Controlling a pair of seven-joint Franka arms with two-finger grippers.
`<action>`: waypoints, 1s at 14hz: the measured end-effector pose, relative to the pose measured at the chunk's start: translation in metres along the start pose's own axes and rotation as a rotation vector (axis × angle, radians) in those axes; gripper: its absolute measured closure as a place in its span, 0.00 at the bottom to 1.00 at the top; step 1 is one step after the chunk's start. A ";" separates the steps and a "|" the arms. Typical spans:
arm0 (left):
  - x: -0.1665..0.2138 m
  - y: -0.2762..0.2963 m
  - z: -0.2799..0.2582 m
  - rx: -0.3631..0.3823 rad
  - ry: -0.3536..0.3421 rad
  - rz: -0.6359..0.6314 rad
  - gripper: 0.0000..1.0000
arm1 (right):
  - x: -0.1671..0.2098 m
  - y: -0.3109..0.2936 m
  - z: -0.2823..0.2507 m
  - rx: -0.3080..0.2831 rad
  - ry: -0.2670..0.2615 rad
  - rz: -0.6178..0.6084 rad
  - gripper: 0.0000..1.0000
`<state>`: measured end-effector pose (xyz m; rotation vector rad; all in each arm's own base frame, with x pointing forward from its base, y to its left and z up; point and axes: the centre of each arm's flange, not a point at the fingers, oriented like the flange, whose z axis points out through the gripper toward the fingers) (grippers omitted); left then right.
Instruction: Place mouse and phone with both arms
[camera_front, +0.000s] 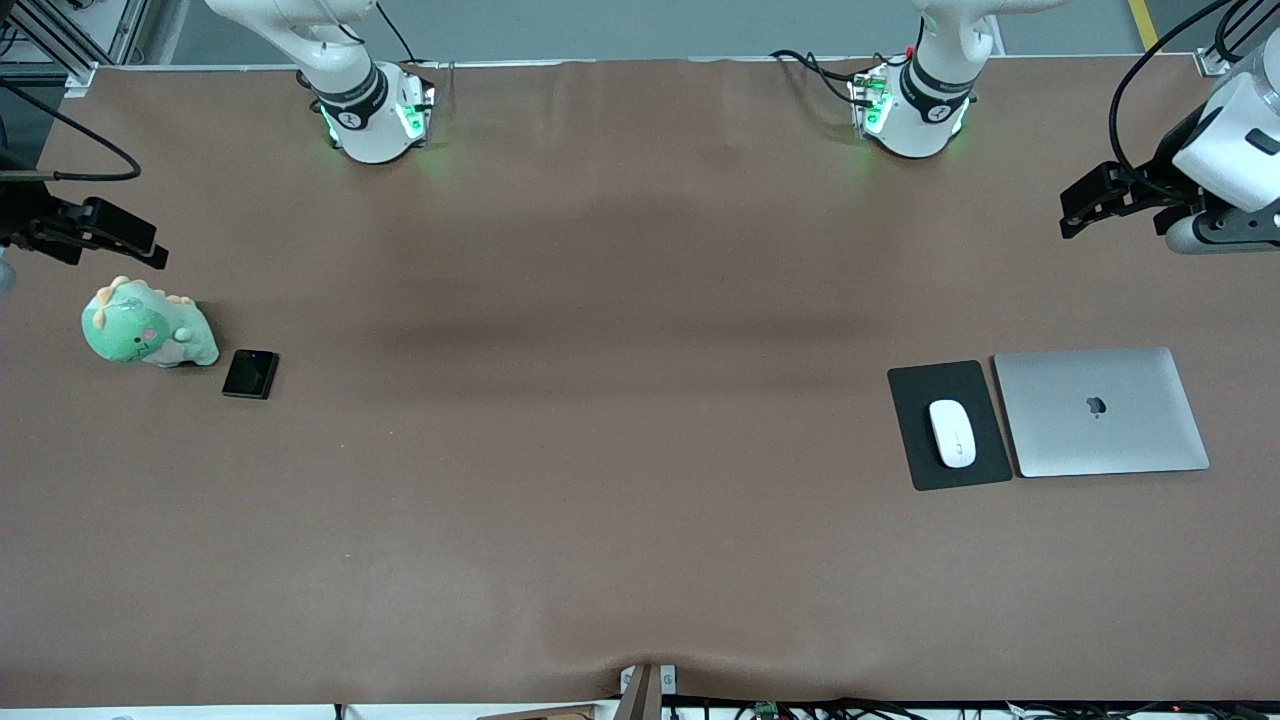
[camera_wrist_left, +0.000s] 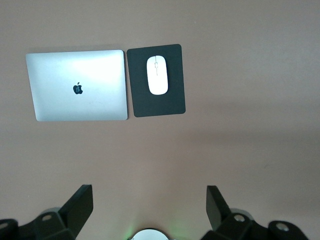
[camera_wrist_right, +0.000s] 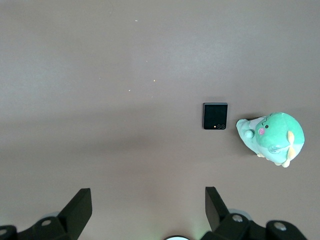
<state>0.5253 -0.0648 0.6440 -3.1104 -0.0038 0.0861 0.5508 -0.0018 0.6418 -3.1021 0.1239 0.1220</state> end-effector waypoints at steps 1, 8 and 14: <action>0.000 0.000 -0.001 0.000 0.002 0.000 0.00 | -0.002 -0.001 -0.001 -0.001 -0.002 -0.002 0.00; 0.000 0.000 -0.005 -0.002 0.013 0.001 0.00 | -0.005 -0.001 -0.001 -0.007 -0.011 -0.002 0.00; 0.000 0.004 -0.005 -0.001 0.015 0.007 0.00 | -0.004 -0.001 -0.001 -0.007 -0.012 -0.002 0.00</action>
